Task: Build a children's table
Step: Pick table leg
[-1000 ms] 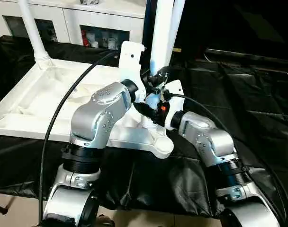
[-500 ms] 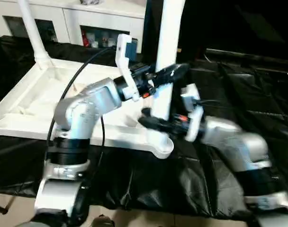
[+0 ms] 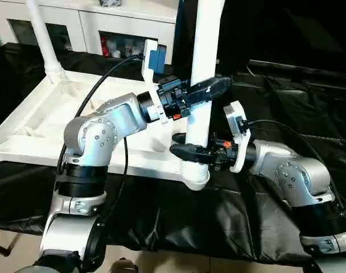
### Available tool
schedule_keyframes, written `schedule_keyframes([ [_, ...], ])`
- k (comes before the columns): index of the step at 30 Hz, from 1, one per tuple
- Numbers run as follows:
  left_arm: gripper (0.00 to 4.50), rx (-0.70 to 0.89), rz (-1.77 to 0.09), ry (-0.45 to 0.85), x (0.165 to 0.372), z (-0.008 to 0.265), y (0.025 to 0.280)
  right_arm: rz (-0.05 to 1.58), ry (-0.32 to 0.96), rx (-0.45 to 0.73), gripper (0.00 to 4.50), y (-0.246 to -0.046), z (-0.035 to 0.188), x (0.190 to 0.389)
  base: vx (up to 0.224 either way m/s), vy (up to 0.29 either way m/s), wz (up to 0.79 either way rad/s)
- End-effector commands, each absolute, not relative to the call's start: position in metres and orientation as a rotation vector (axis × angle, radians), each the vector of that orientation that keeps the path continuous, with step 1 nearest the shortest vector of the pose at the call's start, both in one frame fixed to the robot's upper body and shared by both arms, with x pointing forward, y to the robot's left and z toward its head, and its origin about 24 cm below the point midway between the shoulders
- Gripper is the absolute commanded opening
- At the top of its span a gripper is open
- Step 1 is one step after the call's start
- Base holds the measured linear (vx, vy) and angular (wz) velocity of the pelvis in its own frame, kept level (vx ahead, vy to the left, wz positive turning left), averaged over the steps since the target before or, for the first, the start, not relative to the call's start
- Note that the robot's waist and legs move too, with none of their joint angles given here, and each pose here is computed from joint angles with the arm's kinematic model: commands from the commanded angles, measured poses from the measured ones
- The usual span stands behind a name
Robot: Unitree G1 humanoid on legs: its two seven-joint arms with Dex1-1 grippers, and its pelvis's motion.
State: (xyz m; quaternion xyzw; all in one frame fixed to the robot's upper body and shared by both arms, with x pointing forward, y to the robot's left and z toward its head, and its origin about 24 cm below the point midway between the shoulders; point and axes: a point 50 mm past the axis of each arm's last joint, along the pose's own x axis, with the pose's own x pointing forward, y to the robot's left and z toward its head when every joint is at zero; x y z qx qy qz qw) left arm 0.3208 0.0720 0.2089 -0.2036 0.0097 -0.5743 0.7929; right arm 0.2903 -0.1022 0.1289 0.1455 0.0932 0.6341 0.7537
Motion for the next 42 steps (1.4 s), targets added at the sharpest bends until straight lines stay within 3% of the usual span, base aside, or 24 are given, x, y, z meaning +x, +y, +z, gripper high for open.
schedule_keyframes([
  [1,1.86,-0.393,-1.138,0.017,0.328,0.209,0.08,1.367,0.144,0.283,2.85,-0.105,0.14,0.293,0.0,0.0,0.0],
  [3,1.86,-0.376,-1.127,0.008,0.327,0.21,0.079,1.317,0.14,0.244,3.08,-0.105,0.139,0.298,0.0,0.0,0.0],
  [7,1.86,-0.328,-1.133,0.003,0.324,0.211,0.077,1.229,0.17,0.205,3.14,-0.105,0.135,0.306,0.0,0.0,0.0],
  [27,1.86,-0.293,-1.166,0.011,0.321,0.209,0.063,1.296,0.304,0.288,3.14,-0.107,0.131,0.308,0.0,0.0,0.0],
  [42,1.86,-0.287,-1.169,0.013,0.321,0.209,0.061,1.329,0.358,0.28,3.14,-0.106,0.127,0.306,0.0,0.0,0.0],
])
